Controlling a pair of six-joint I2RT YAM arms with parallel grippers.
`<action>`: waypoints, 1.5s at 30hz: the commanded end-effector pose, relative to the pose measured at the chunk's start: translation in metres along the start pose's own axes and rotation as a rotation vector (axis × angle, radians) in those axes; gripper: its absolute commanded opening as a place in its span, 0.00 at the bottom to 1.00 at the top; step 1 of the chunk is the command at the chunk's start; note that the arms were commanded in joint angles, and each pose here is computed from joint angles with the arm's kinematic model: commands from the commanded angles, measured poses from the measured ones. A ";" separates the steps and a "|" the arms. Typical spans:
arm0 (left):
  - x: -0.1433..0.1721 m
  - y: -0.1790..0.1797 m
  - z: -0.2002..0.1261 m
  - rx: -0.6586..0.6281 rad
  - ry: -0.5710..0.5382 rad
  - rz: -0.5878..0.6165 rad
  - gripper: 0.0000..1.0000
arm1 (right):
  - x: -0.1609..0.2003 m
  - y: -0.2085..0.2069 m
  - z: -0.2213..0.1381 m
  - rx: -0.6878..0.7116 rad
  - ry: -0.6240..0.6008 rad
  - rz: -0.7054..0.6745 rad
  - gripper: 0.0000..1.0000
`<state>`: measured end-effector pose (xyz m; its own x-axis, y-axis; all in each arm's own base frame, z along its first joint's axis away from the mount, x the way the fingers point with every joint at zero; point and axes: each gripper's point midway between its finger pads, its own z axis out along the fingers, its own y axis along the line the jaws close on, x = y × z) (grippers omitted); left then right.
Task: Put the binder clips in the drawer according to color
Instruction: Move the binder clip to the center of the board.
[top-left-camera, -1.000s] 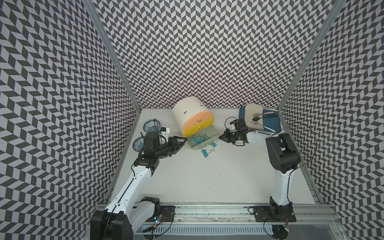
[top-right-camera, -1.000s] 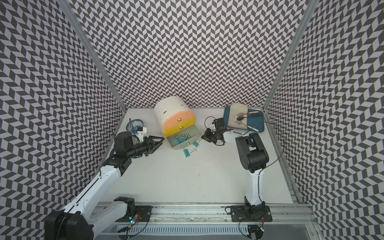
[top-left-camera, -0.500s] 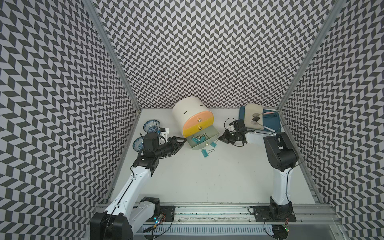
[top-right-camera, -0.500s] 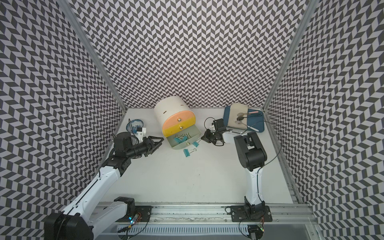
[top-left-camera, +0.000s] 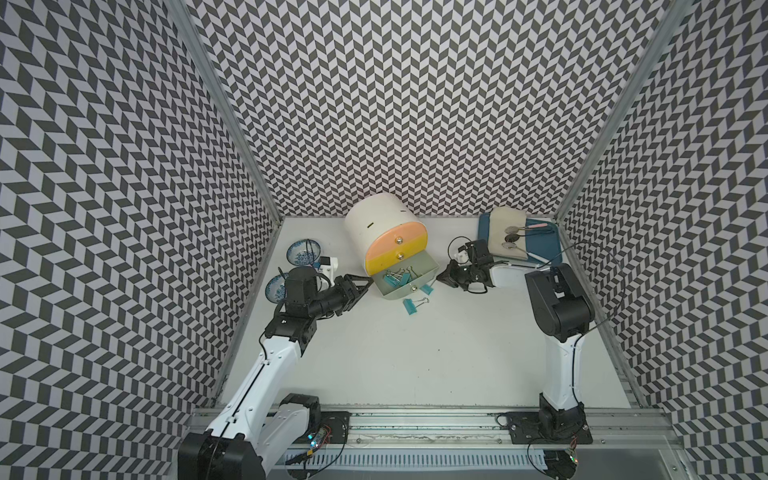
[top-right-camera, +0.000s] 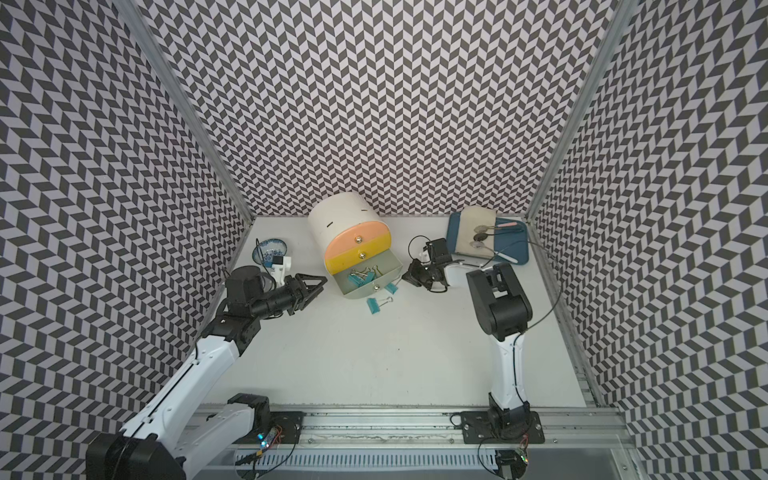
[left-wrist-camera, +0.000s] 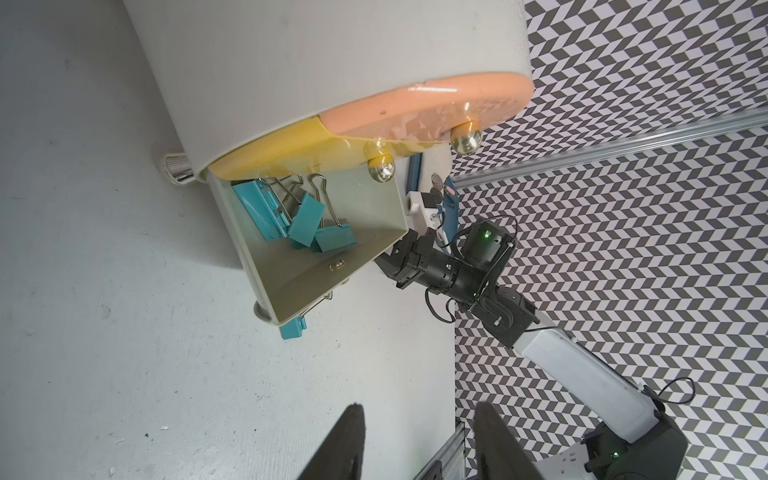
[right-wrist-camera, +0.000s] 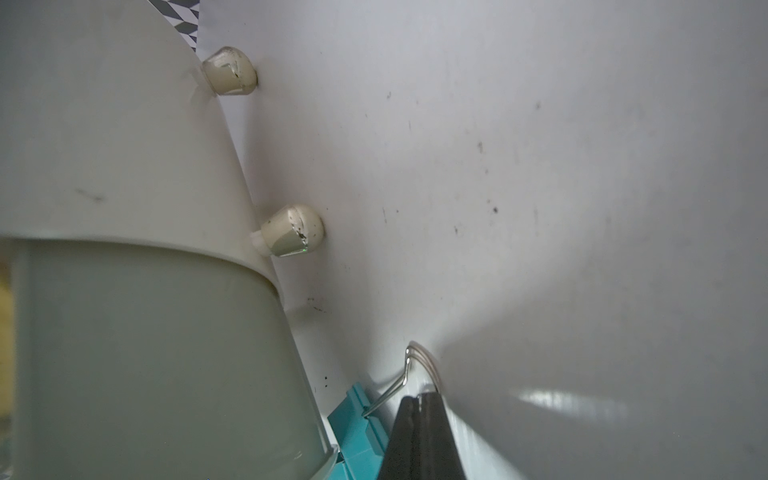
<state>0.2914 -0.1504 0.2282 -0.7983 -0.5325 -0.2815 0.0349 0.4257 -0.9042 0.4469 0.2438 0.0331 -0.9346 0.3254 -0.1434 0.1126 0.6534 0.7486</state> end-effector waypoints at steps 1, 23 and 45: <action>0.003 0.002 -0.004 -0.006 -0.005 0.016 0.47 | -0.008 0.013 0.002 -0.038 -0.025 -0.030 0.00; 0.007 0.006 -0.009 -0.017 -0.014 0.007 0.47 | -0.004 0.007 0.018 -0.028 0.000 -0.016 0.00; 0.009 -0.004 -0.019 0.011 -0.043 0.013 0.46 | 0.074 -0.052 -0.039 0.135 -0.004 -0.012 0.00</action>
<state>0.2762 -0.1458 0.2371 -0.7785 -0.5497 -0.3030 0.0551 0.4209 -0.9054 0.3816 0.2185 0.0256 -0.9306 0.3187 -0.1802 0.1047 0.7032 0.7032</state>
